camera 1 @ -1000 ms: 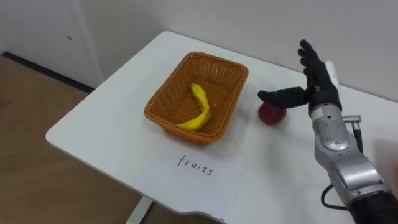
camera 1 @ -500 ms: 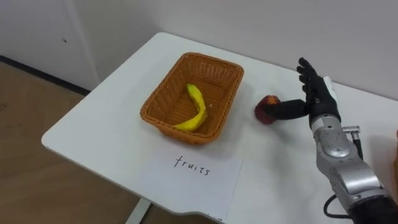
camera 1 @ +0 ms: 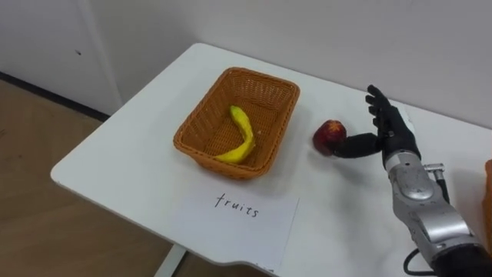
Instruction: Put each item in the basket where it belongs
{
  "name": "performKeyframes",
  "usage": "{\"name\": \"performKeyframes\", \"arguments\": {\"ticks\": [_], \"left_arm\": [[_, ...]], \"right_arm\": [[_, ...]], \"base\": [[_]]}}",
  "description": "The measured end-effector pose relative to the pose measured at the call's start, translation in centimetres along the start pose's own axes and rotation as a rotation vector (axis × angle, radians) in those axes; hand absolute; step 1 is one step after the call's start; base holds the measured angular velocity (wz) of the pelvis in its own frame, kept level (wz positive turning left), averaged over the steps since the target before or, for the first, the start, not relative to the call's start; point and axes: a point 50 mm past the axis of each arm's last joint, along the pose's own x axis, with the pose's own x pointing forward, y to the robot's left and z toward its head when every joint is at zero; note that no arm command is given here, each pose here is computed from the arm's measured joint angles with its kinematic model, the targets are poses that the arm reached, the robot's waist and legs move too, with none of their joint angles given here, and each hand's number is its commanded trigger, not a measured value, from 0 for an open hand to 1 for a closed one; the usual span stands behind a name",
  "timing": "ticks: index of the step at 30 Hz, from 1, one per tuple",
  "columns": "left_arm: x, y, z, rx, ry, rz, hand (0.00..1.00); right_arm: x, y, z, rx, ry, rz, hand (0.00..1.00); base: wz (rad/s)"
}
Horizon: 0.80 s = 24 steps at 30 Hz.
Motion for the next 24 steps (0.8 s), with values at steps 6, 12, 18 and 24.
{"name": "performKeyframes", "arguments": {"ticks": [6,12,18,24], "left_arm": [[-0.1,-0.1,-0.6,-0.001,0.014,-0.003,0.00],[-0.2,-0.1,-0.9,-0.017,0.023,-0.007,0.00],[-0.2,-0.1,-0.9,-0.016,0.023,-0.011,0.00],[-0.2,-0.2,-1.2,-0.013,0.042,-0.028,0.00]], "right_arm": [[0.0,0.1,0.0,0.001,0.000,0.001,0.00],[-0.1,0.4,-0.2,-0.009,0.005,0.013,0.00],[-0.4,0.8,-1.6,-0.036,0.059,0.057,0.00],[-0.5,0.9,-2.9,-0.054,0.115,0.088,0.00]], "base": [[0.00],[0.00],[0.00],[0.00]]}}
